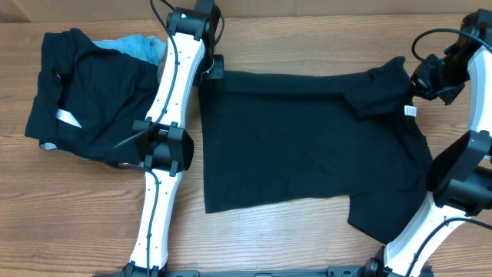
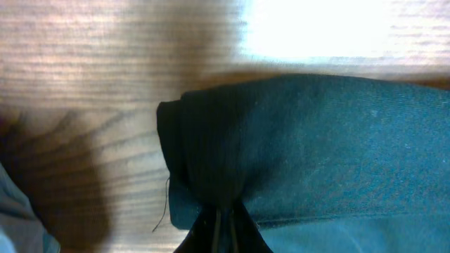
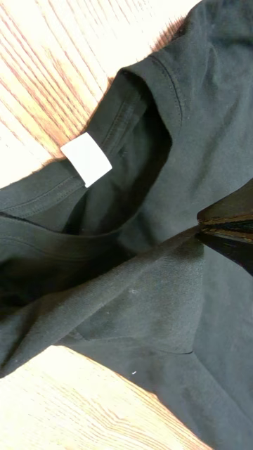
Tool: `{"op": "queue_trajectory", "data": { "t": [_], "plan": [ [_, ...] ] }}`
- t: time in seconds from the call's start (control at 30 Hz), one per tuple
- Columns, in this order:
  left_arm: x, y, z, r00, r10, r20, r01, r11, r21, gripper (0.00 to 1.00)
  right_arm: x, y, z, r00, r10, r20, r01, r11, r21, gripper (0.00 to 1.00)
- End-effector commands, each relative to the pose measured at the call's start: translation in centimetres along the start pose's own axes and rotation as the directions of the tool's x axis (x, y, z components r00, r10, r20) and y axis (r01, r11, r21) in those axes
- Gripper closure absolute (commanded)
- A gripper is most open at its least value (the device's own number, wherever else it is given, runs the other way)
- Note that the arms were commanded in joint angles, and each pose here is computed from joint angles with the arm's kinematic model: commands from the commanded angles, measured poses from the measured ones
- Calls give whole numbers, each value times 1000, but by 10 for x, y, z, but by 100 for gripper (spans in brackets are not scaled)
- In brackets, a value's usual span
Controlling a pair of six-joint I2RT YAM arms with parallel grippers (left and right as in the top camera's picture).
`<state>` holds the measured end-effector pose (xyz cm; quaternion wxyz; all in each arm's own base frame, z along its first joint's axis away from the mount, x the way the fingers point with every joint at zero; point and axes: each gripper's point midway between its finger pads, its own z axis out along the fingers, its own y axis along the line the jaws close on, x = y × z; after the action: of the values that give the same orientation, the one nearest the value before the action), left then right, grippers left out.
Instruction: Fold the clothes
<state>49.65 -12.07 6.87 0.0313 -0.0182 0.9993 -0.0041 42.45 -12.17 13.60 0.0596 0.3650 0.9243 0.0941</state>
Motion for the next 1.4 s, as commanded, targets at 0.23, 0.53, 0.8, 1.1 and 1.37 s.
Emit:
{"op": "queue_trajectory", "data": {
  "t": [0.23, 0.53, 0.8, 1.1, 1.37],
  "plan": [
    [-13, 2, -15, 997, 24, 74, -23, 1000, -7, 96, -4, 7, -33, 996, -18, 83, 21, 999, -28, 96],
    [4, 3, -14, 999, 37, 9, -37, 999, -19, 96, -3, 7, -32, 997, -25, 79, 27, 999, -26, 96],
    [15, -34, -15, 999, 45, -23, -43, 995, 92, 96, -6, -5, -41, 996, -7, 89, 9, 1000, -25, 96],
    [24, -61, -39, 983, 179, 48, -180, 983, 26, 95, -7, -9, -42, 996, -12, 91, 14, 1000, -23, 96],
    [50, -56, -9, 983, 151, -108, -148, 988, 42, 95, -6, -10, -41, 996, -12, 85, 14, 1000, -21, 96]
  ]
}}
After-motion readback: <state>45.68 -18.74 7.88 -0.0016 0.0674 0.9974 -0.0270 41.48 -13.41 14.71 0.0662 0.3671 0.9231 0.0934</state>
